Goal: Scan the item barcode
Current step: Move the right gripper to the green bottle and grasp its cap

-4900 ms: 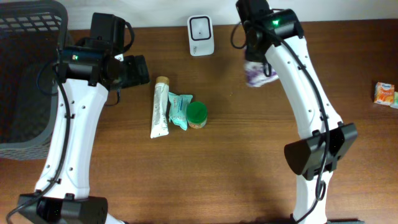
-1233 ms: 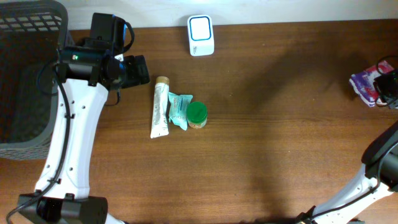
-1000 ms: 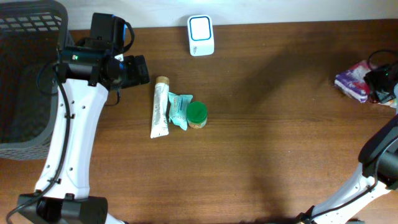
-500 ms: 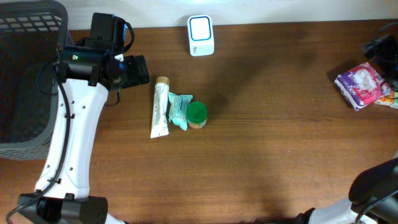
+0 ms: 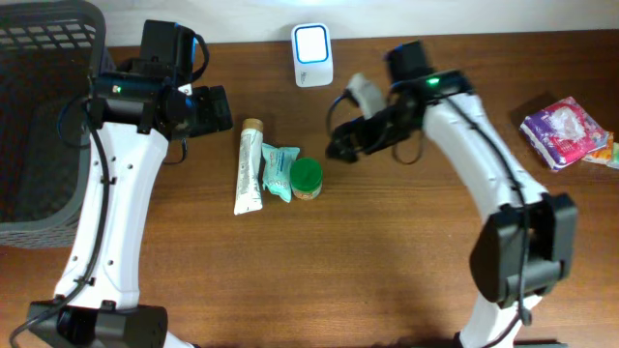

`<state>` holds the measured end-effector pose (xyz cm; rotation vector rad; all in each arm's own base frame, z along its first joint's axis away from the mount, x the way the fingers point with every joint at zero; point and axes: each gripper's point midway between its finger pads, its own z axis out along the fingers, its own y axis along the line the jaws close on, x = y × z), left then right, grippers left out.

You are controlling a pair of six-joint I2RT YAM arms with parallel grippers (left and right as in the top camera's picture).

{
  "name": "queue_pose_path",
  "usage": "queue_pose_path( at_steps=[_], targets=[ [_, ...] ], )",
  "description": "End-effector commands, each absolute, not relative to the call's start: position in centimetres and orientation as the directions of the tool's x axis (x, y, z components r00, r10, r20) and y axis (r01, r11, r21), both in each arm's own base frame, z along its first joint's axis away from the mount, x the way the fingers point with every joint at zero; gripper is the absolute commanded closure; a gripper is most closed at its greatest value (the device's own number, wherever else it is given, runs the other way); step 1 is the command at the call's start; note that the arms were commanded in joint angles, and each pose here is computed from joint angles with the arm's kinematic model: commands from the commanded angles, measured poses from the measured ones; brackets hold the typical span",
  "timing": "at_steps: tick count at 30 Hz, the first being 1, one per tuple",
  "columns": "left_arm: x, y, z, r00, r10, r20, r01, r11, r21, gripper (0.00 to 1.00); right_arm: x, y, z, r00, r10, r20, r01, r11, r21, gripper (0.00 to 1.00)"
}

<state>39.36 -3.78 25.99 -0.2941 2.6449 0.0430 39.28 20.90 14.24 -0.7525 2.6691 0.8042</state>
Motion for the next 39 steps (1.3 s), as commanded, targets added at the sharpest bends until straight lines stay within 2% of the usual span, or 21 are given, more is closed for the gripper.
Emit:
queue_pose_path(
  at_steps=[1,5,8,11,13,15,22,27,33,39],
  targets=[
    [39.4,-3.8,26.0,-0.865,-0.191,-0.464,-0.209,0.978,-0.013,0.01,38.9,23.0,11.1,-0.848,-0.433,-0.307,-0.521,0.787,0.33,0.01],
    [39.4,-3.8,26.0,-0.865,-0.191,-0.464,-0.209,0.978,-0.012,0.01,38.3,25.8,10.0,-0.796,-0.514,-0.32,-0.584,0.791,0.182,0.01],
    [39.4,-3.8,26.0,-0.865,-0.191,-0.464,-0.209,0.978,-0.012,0.01,39.0,26.3,9.9,-0.816,-0.468,-0.341,-0.524,0.846,0.093,0.01],
    [39.4,-3.8,26.0,-0.865,-0.191,-0.464,-0.209,0.978,-0.013,0.01,39.1,27.7,9.9,-0.794,-0.483,-0.37,-0.544,0.835,0.077,0.0],
    [39.4,-3.8,26.0,-0.865,-0.191,-0.464,-0.209,0.978,-0.013,0.01,38.7,28.4,9.0,-0.789,-0.499,-0.357,-0.558,0.827,0.077,0.11],
    [39.4,-3.8,26.0,-0.865,-0.191,-0.464,-0.209,0.978,-0.012,0.01,38.2,28.8,7.5,-0.793,-0.516,-0.324,-0.565,0.821,0.076,0.18],
    [39.4,-3.8,26.0,-0.865,-0.191,-0.464,-0.209,0.978,-0.012,0.01,37.2,28.6,5.7,-0.819,-0.512,-0.259,-0.547,0.833,0.081,0.19],
    [39.4,-3.8,26.0,-0.865,-0.191,-0.464,-0.209,0.978,-0.012,0.01,38.2,26.2,5.6,-0.851,-0.464,-0.244,-0.471,0.881,-0.033,0.23],
    [39.4,-3.8,26.0,-0.865,-0.191,-0.464,-0.209,0.978,-0.013,0.01,38.9,23.3,5.4,-0.899,-0.384,-0.211,-0.382,0.923,-0.055,0.28],
    [39.4,-3.8,26.0,-0.865,-0.191,-0.464,-0.209,0.978,-0.012,0.01,40.9,16.1,5.5,-0.952,-0.258,-0.162,-0.241,0.964,-0.115,0.28]
  ],
)
